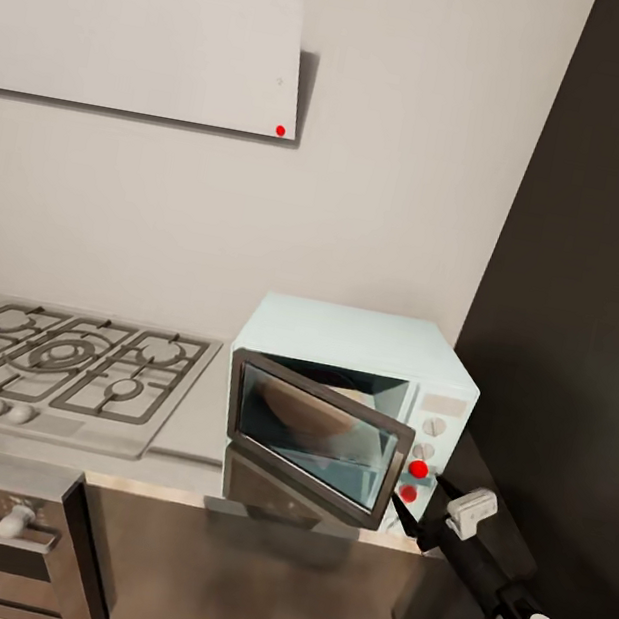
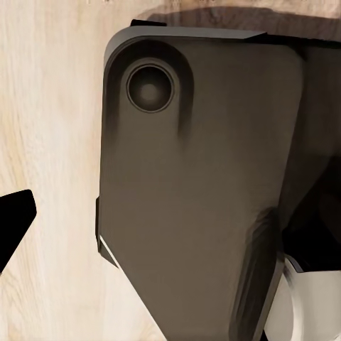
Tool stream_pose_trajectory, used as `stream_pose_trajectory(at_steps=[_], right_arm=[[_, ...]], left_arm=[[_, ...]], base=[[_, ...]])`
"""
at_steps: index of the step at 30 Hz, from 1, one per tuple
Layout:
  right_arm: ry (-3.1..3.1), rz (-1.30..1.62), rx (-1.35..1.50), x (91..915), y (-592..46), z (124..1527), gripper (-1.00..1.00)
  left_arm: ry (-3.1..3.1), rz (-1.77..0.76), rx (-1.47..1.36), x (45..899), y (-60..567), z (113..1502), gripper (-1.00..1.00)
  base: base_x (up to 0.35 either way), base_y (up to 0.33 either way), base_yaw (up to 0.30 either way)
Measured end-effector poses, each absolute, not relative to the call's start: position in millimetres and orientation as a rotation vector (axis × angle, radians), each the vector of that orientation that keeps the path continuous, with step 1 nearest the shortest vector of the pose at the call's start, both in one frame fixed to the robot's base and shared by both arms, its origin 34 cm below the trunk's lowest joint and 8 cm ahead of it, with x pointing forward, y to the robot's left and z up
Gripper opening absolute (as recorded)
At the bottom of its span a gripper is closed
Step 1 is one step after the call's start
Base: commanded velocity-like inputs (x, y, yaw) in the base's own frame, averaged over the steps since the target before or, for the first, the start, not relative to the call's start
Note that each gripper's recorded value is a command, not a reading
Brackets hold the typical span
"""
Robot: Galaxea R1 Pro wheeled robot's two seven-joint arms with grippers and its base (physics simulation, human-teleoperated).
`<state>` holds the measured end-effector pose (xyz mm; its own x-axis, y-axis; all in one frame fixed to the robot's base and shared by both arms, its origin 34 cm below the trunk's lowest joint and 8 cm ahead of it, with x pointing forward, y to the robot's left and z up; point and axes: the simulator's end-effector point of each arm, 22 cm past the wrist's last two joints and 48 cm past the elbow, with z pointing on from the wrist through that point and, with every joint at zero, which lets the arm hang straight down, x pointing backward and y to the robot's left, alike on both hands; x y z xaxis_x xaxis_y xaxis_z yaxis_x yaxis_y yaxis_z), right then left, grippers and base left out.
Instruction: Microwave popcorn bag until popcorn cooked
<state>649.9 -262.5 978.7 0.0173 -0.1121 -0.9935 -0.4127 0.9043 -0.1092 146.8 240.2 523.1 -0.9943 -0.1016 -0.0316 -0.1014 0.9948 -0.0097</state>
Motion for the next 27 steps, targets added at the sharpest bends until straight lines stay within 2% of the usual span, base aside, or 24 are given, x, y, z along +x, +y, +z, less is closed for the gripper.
stream_pose_trajectory(at_steps=[4, 14, 27], right_arm=[[1.549, 0.246, -0.426, 650, -262, 979, 1.0], [1.548, 0.257, -0.437, 649, -259, 978, 1.0], [1.502, 0.587, -0.744, 592, -201, 970, 1.0]], left_arm=[[3.105, -0.013, -0.158, 147, 240, 523, 1.0], [3.106, -0.013, -0.158, 147, 240, 523, 1.0], [3.106, -0.013, -0.158, 147, 240, 523, 1.0]], base=[[0.218, 0.0, 0.0], [0.016, 0.0, 0.0], [0.0, 0.0, 0.0]])
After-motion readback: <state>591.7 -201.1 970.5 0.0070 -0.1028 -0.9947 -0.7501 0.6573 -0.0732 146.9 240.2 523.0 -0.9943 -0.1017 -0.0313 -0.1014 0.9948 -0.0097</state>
